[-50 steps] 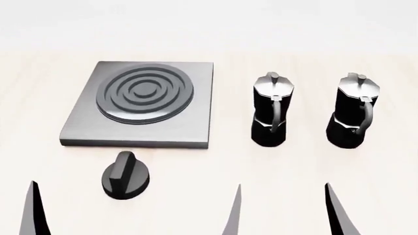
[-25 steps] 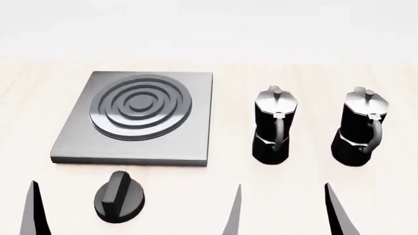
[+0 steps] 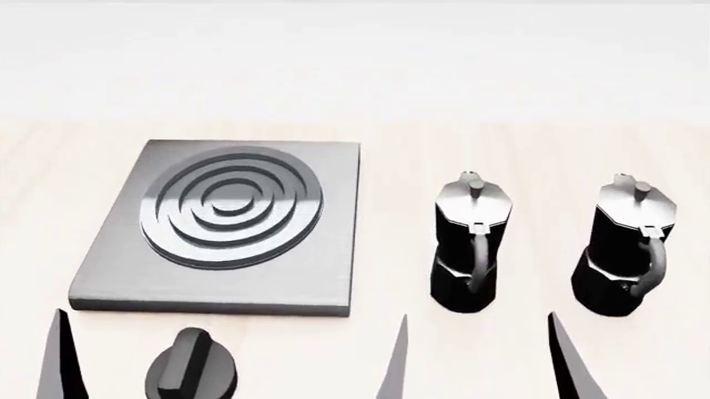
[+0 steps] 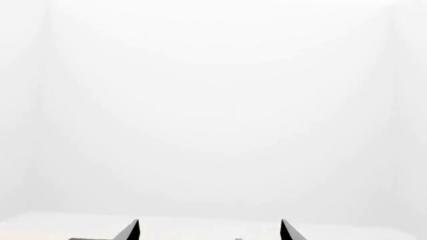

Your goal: Put both moka pots on the stove.

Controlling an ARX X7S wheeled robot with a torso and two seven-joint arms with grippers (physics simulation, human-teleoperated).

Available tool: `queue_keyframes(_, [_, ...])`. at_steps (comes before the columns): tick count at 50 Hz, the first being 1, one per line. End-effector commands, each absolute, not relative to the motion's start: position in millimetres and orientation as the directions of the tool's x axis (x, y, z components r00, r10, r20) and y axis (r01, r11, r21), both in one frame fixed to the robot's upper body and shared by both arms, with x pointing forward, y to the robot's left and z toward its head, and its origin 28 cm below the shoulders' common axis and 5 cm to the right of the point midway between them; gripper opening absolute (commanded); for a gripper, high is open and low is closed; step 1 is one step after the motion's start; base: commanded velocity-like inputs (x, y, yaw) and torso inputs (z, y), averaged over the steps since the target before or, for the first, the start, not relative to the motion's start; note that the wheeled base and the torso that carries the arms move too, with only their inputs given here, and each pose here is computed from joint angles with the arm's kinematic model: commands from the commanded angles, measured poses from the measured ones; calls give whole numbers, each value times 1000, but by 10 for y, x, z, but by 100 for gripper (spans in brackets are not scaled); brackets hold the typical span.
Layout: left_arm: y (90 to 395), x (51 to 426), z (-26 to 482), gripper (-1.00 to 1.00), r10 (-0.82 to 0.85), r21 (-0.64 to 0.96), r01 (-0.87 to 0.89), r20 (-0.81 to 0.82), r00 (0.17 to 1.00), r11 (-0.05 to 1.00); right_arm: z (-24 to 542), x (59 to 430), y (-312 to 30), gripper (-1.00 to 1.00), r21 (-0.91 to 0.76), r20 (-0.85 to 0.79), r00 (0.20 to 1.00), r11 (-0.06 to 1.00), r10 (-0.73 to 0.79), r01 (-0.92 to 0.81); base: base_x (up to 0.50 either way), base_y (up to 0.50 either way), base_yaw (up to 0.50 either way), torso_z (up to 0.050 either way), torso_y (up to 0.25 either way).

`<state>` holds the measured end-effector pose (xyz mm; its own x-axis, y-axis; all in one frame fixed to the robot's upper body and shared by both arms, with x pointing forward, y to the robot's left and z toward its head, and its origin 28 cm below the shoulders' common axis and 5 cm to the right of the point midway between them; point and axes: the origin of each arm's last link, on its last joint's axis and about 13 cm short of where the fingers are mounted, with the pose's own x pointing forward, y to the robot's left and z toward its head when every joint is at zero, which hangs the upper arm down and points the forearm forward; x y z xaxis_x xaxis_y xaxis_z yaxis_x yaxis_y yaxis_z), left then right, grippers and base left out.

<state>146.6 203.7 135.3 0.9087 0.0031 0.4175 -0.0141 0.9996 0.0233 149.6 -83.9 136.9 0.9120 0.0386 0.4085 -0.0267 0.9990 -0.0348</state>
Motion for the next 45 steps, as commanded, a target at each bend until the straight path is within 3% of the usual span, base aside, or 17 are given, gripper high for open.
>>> queue_keyframes(1, [2035, 1471, 1345, 100, 2, 23, -13, 417, 909, 1000, 1361, 1502, -840, 100, -32, 406, 913, 999, 40, -29, 152, 0, 0, 0, 0])
queue_keyframes(19, [2032, 1472, 1348, 100, 2, 24, -13, 416, 909, 1000, 1356, 1503, -843, 100, -22, 401, 915, 999, 41, -35, 44, 8, 0, 0, 0])
queue_keyframes(45, [2025, 1475, 1347, 100, -1, 25, -10, 414, 910, 1000, 1351, 1510, -843, 100, -25, 404, 914, 999, 37, -29, 0, 262, 0, 0, 0])
